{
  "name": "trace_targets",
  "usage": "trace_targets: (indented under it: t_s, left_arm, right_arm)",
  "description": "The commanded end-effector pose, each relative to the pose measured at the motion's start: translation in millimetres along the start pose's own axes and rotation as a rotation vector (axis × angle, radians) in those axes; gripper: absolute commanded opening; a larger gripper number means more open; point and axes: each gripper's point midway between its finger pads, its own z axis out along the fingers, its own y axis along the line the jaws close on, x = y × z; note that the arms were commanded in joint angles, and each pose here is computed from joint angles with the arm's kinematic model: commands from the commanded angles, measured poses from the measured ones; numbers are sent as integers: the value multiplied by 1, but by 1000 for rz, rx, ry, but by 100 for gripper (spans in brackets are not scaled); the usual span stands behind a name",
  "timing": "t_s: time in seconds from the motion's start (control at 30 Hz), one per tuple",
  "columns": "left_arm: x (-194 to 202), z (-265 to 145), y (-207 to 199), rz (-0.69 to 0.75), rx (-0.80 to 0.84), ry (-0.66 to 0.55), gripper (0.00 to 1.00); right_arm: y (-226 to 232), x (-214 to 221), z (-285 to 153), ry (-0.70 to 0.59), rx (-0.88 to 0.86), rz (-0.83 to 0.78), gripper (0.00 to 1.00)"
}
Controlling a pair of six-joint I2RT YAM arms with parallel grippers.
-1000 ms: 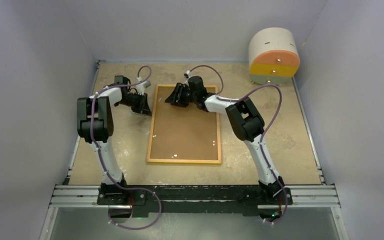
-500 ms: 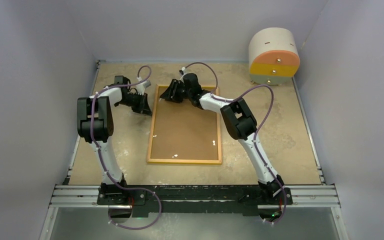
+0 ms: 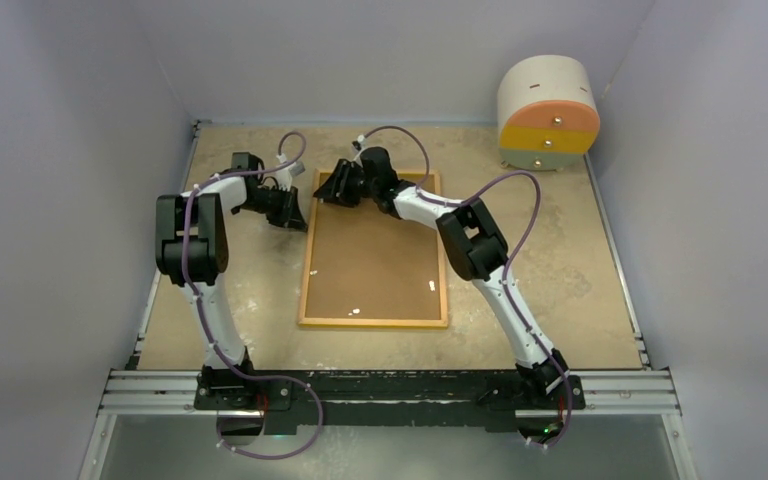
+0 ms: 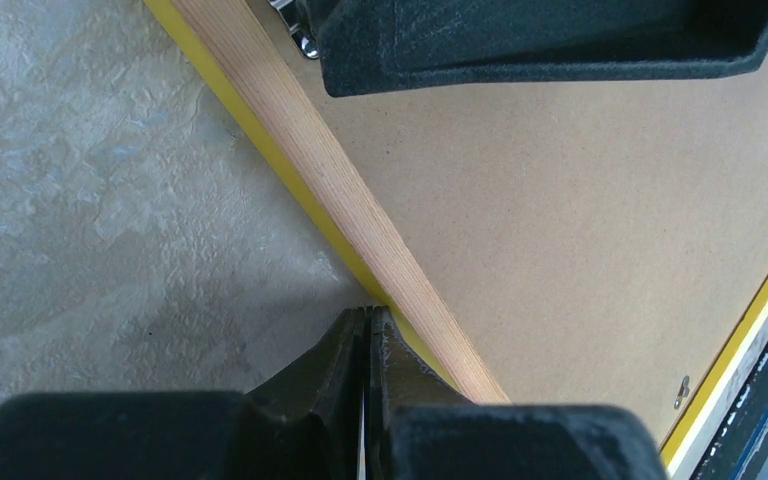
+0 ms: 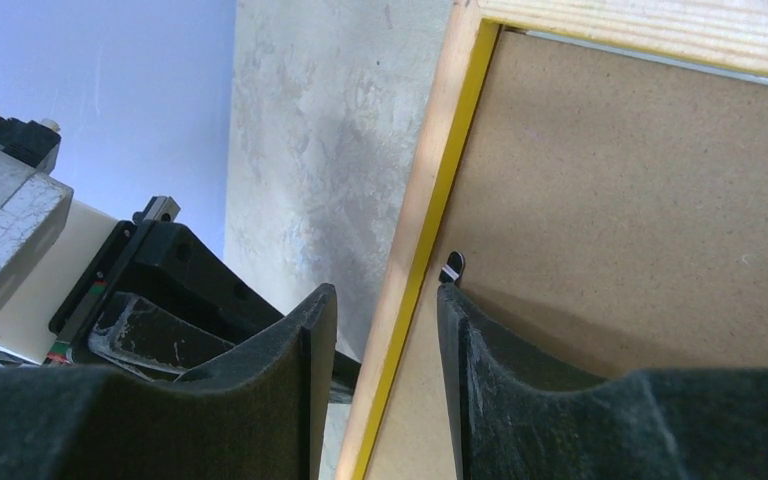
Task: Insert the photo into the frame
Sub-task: Install the photo frame at the center of the board.
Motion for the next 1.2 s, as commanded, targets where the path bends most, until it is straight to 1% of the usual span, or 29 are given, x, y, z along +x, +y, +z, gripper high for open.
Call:
trace_targets:
  t_s: [0.0,0.1,0.3,0.4,0.5,0.63,0.67,0.77,0.9,0.93,0.97,1.07,1.17]
  left_arm:
    - [12,11,-12,5,30,30,1]
    - [13,11,-13,7,32,32,1]
    - [13,11,-15,12,35,33,1]
    - [12,9,-15,20,27,35,0]
    - [7,4,-15,33,16,31,0]
    - [-14,-11,-11,41,-10,-13,0]
    - [-21,-16,-9,40,-17,-34,3]
    - [-39,-24,-5,36,-24,-83,16]
    - [-49,-14,-7,27,23,-99,39]
    - [-51,-10,-7,26,29,-98,43]
    - [-52,-7,-5,23,34,-100,45]
    - [-55,3,2,4,39,-94,45]
    - [-55,11,11,-5,23,-86,40]
  right_arm:
    - [-7,22,10,66,11,23,44]
    - [-8,22,12,67,12,28,44]
    - [-13,16,16,25,27,58,42]
    - [-10,21,13,49,13,66,42]
    - [16,9,0,38,-37,31,43]
    - [53,-9,-24,39,-136,-9,44]
    - [58,-11,-30,39,-148,-16,46]
    - [62,-18,-44,29,-146,-51,49]
    - [46,-24,-50,16,-110,-53,51]
    - [41,-25,-50,15,-102,-45,51]
    - [36,-25,-49,16,-92,-41,51]
    - [25,-24,-45,18,-65,-42,51]
    - [16,-22,-42,23,-45,-35,50]
